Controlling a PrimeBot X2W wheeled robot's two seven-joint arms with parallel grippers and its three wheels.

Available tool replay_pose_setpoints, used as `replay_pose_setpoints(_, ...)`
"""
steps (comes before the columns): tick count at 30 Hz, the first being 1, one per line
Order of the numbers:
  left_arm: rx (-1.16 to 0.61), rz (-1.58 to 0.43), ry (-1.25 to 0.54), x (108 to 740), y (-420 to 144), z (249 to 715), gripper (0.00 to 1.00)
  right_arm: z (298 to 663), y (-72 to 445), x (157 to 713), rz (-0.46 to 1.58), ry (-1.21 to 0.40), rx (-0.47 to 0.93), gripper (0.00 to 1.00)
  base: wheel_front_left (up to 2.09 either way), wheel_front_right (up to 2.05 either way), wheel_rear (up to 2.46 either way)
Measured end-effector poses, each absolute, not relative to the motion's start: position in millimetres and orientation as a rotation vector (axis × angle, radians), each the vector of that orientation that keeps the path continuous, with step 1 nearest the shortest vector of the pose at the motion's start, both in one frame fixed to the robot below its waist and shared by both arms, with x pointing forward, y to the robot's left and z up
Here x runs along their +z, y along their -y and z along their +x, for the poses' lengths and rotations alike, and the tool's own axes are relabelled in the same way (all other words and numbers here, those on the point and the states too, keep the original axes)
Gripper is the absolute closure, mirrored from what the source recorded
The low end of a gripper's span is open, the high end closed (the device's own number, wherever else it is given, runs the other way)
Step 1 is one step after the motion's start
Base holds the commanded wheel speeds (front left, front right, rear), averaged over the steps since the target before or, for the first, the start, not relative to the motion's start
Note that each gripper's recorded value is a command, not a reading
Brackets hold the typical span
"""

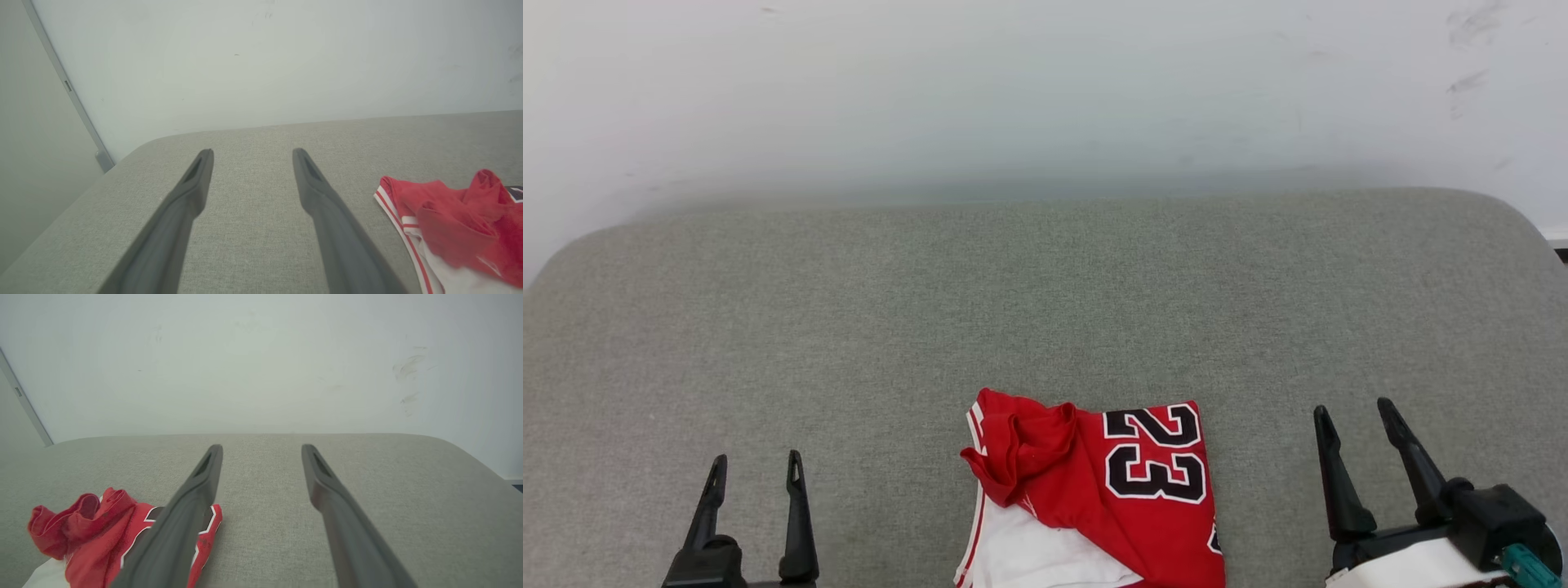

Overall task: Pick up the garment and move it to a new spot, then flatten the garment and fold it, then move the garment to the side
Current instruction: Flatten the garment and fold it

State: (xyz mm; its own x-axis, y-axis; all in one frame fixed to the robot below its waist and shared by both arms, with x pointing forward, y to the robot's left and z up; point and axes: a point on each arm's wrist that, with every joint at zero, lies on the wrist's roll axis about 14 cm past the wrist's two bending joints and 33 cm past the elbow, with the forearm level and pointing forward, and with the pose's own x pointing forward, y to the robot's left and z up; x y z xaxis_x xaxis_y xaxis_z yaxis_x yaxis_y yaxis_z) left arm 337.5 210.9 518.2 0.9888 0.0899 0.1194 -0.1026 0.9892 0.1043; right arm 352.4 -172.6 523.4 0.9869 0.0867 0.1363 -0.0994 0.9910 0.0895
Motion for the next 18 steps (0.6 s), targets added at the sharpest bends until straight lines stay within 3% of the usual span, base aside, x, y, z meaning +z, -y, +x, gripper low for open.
replay_pose_setpoints(18,0.104,0.124,0.1,514.2,-216.0,328.2,0.0,343.4,172.0,516.2,0.12,0.114,0.085,0.0,0.0,0.0,0.0)
